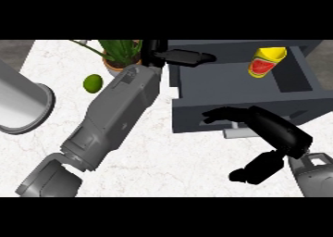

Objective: Pick up the cup, place it into the drawer and close the drawer

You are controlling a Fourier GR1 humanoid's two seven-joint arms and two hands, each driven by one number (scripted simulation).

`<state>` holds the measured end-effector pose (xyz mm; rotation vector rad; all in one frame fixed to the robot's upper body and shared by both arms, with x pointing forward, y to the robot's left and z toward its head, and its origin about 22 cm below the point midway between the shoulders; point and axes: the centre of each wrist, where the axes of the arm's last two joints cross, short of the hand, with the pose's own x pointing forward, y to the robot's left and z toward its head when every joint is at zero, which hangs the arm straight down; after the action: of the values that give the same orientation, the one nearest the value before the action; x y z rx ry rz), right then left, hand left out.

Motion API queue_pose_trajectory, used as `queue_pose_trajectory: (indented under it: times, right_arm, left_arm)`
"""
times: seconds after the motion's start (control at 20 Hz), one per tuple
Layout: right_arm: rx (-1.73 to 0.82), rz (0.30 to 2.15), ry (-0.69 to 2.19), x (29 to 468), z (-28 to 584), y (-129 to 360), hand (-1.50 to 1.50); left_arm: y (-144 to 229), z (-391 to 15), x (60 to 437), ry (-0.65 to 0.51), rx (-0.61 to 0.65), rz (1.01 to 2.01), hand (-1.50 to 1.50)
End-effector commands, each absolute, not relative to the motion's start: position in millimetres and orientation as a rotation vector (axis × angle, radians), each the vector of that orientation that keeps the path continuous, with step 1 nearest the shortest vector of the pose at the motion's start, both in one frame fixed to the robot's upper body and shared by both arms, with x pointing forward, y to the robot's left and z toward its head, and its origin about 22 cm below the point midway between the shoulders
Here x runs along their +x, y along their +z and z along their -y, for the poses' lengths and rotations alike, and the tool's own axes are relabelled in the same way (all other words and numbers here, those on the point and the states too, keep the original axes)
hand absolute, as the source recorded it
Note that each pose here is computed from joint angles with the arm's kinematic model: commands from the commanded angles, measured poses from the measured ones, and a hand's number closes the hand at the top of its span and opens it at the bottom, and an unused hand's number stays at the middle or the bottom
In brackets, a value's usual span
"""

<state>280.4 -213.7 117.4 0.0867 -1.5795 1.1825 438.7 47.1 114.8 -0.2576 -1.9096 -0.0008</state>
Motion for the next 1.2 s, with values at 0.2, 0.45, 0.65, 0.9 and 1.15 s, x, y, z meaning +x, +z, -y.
queue_pose_trajectory:
  times: [0.2,0.45,0.65,0.9,1.15]
  right_arm:
    - [-0.064,1.381,1.275,312,216,40,-1.5]
    - [-0.126,1.305,1.321,339,212,0,1.5]
    - [-0.157,1.343,1.224,365,236,-3,1.5]
    - [-0.214,1.455,1.131,397,242,16,1.5]
    - [-0.309,1.565,0.987,421,270,52,1.5]
  left_arm:
    - [103,-53,431,0.046,-0.341,1.909,-1.5]
    - [74,-81,425,0.078,-0.338,1.912,-1.5]
    - [88,-100,426,0.088,-0.362,1.918,-1.5]
    - [70,-127,421,0.062,-0.375,1.921,-1.5]
    - [64,-137,416,0.054,-0.403,1.896,-1.5]
